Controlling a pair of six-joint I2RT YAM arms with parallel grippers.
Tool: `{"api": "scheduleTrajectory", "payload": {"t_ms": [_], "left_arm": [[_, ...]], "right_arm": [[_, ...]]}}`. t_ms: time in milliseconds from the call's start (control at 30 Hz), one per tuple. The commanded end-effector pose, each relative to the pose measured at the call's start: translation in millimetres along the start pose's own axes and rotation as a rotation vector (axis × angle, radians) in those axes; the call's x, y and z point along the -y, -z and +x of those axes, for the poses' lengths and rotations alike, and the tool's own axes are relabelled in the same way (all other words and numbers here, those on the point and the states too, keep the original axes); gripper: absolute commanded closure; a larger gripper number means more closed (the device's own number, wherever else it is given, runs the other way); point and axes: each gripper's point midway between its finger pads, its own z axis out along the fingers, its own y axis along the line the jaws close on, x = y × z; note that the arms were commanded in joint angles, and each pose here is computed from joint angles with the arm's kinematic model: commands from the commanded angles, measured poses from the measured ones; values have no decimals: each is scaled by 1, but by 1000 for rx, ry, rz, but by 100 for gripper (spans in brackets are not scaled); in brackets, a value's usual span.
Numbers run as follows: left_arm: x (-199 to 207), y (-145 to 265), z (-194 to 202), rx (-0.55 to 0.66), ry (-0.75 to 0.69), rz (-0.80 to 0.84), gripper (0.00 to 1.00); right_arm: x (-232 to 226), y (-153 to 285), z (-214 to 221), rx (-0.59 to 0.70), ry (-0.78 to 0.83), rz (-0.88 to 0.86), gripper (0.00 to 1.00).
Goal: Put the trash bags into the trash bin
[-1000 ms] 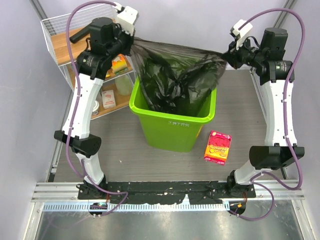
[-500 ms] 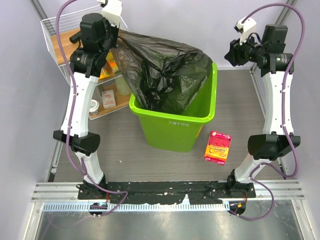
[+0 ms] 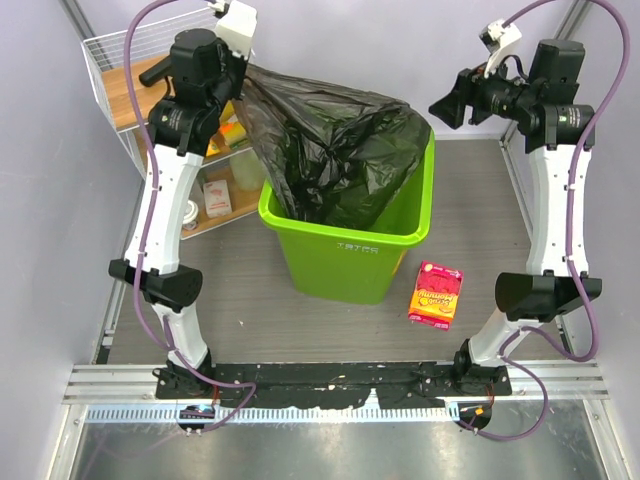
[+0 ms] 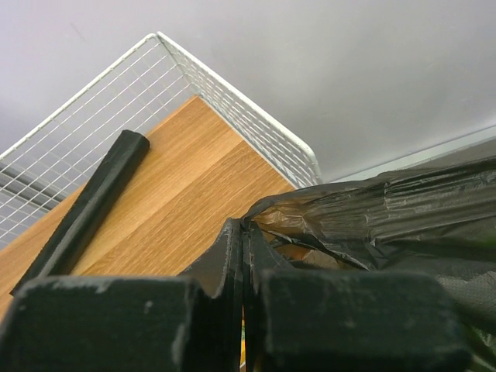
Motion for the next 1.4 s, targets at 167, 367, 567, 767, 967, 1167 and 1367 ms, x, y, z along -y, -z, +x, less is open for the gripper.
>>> {"api": "scheduleTrajectory", "payload": {"t_ms": [167, 367, 567, 767, 967, 1167, 1367], "left_arm": [[4, 5, -12, 35, -25, 0, 100], [11, 6, -13, 38, -30, 17, 100], [12, 5, -8, 22, -44, 17, 100], [14, 5, -1, 8, -53, 25, 100], [10, -3, 13, -37, -99, -15, 100], [18, -6, 30, -90, -132, 19, 100], [25, -4, 38, -113, -163, 67, 100]], "right_arm": [[-28, -24, -4, 15, -82, -154, 31], [-29, -34, 4, -13, -76, -167, 36], [-29, -31, 3, -12, -49, -155, 61], [-29, -26, -3, -1, -22, -139, 80], [-27, -18, -13, 18, 18, -98, 89], [-17, 1, -19, 35, 43, -51, 95], [-8, 21, -15, 36, 50, -24, 99]]}}
